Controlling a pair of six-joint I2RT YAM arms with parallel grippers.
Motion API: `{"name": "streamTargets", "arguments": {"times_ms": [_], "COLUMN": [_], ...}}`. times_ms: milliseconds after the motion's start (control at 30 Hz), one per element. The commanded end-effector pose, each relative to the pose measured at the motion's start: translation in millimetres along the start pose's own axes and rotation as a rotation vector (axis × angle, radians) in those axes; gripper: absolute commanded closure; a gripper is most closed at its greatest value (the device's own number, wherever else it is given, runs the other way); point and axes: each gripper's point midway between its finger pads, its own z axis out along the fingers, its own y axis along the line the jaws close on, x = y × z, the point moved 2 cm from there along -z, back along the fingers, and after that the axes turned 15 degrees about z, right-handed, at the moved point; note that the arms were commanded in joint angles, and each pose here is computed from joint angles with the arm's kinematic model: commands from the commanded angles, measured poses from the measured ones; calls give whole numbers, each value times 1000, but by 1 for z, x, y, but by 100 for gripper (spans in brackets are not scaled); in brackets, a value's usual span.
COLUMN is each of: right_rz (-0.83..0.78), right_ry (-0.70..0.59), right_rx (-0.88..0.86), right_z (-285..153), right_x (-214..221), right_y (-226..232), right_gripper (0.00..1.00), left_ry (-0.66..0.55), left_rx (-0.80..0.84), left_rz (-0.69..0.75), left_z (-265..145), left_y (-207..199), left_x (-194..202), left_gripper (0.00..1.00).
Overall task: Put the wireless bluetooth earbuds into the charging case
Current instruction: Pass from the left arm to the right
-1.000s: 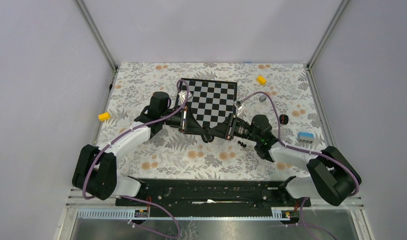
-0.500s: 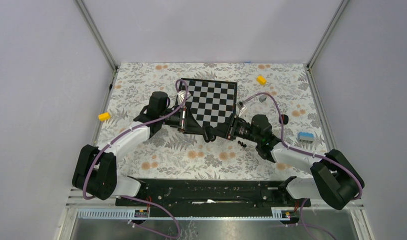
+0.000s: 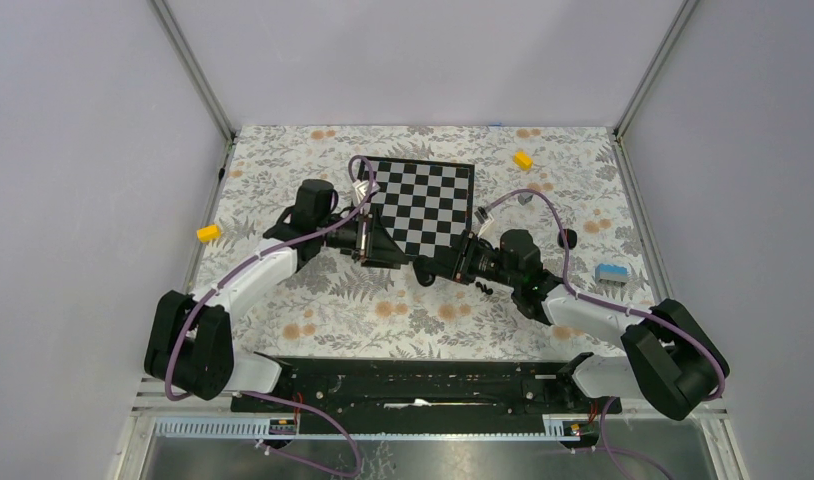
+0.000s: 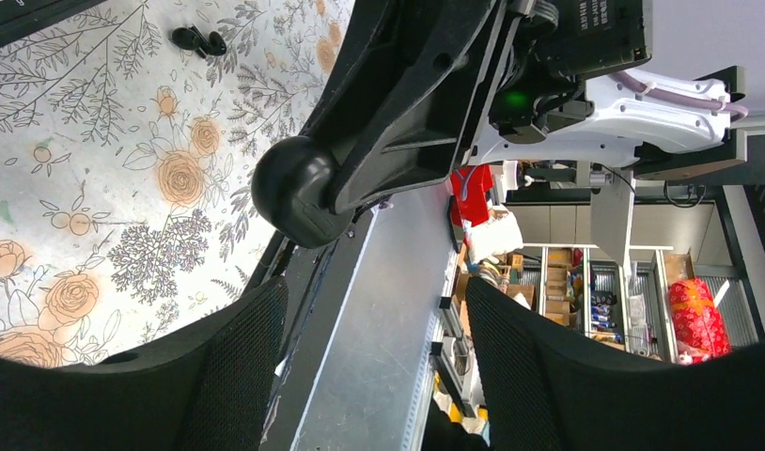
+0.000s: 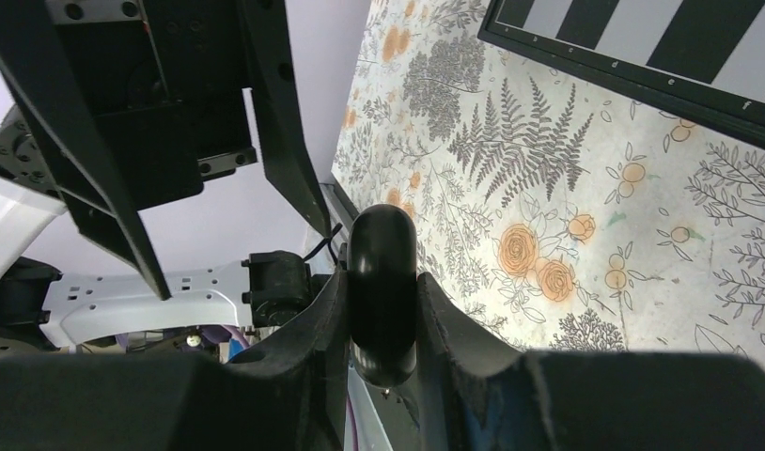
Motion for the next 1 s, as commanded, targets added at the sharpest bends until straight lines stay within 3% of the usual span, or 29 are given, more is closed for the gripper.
{"name": "streamTargets", "arguments": {"times_ms": [0, 233, 400, 567, 767, 967], "right_rz": [-32, -9, 1, 48, 98, 125], "right_ry": [-36, -47, -61, -79, -77, -59], "right_rx": [-22, -27, -94, -183, -285, -352], "right_z": [-2, -3, -3, -2, 3, 9], "right_x": [-8, -10, -13, -18, -24, -27], "right_y": [11, 16, 32, 50, 68, 78], "right_gripper": [100, 100, 100, 100, 100, 100], "left_ry": [-12, -27, -64, -250, -462, -470], "left_rx": [-35, -125, -187, -203, -146, 38], "left_rz": [97, 121, 61, 62, 126, 73], "left_z": [-8, -10, -7, -9, -20, -16], "left_y": [-9, 1, 16, 14, -5, -21], "left_x": [-13, -18, -20, -33, -39, -32], "left_gripper": [28, 27, 10, 5, 5, 2]}}
